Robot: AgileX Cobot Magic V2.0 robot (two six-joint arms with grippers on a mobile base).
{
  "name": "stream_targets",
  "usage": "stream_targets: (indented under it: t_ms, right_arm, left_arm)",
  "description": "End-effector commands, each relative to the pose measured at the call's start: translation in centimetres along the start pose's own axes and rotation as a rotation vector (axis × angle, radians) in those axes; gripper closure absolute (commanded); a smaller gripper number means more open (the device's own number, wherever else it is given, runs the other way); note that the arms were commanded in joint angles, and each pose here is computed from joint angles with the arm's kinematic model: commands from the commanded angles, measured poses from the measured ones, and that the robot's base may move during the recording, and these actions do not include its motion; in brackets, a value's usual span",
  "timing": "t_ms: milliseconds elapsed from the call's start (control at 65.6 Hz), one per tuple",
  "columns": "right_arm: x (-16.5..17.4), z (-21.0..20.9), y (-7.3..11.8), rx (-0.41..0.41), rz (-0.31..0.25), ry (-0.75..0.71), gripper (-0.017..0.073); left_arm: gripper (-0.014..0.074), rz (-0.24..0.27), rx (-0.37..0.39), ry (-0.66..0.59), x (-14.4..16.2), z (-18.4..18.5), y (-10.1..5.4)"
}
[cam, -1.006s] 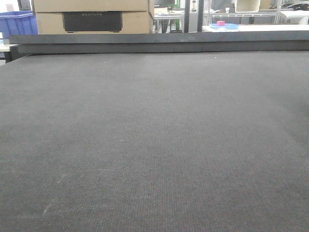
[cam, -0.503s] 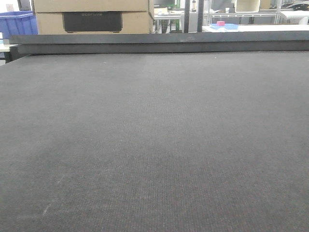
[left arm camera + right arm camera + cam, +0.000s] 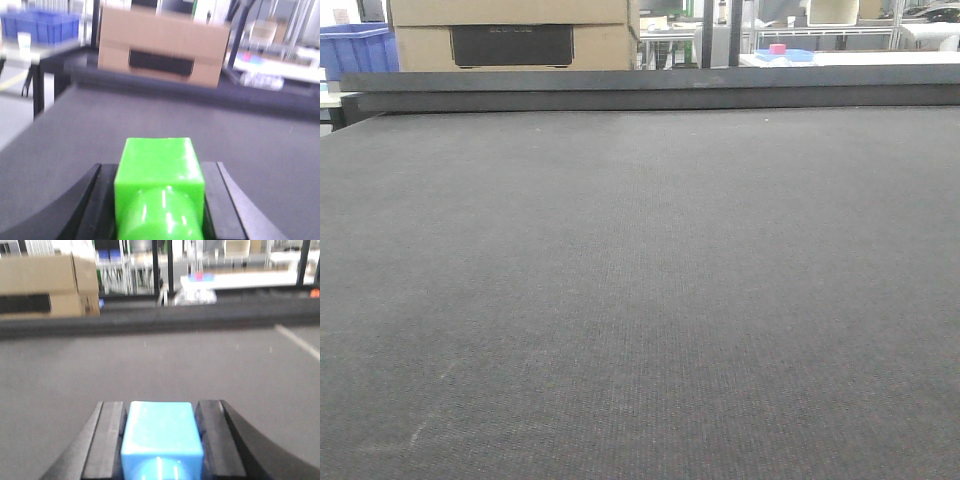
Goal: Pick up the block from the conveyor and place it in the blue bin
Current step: 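Lift both held blocks up off the conveyor belt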
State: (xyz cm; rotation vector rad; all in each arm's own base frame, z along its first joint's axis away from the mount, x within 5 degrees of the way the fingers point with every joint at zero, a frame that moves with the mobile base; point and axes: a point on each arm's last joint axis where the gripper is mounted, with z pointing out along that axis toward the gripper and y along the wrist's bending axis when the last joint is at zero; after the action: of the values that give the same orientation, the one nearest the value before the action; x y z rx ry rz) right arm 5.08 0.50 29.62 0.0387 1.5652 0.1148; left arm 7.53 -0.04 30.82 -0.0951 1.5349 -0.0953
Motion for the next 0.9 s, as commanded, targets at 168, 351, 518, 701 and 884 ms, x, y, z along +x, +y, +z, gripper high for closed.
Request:
stream_targets:
  t_ms: [168,351,518,701,884]
  right_arm:
    - [-0.5,-1.8,0.1,-0.008,-0.01,-0.12,0.0727]
    - [-0.5,-1.7,0.1,-0.008,-0.01,-0.122,0.0727]
    - [-0.5,-1.7,0.1,-0.008,-0.01,-0.122,0.0727]
    - [-0.5,-1.7,0.1,-0.008,-0.01,-0.122,0.0727]
    - [-0.5,-1.7,0.1,-0.008,-0.01,-0.122,0.0727]
  left_arm:
    - [0.0704,-0.002,0.014,-0.153,-1.0,-2.5,-0.2]
    - [0.0704,-0.001,0.016,-0.168,-1.1,-2.8,-0.2]
    - [0.0704,-0.001,0.016,-0.168,-1.1,-2.8,-0.2]
    - [0.0704,-0.001,0.016,-0.168,-1.1,-2.8,-0.2]
    - [0.0704,-0.001,0.016,-0.168,-1.1,-2.8,-0.2]
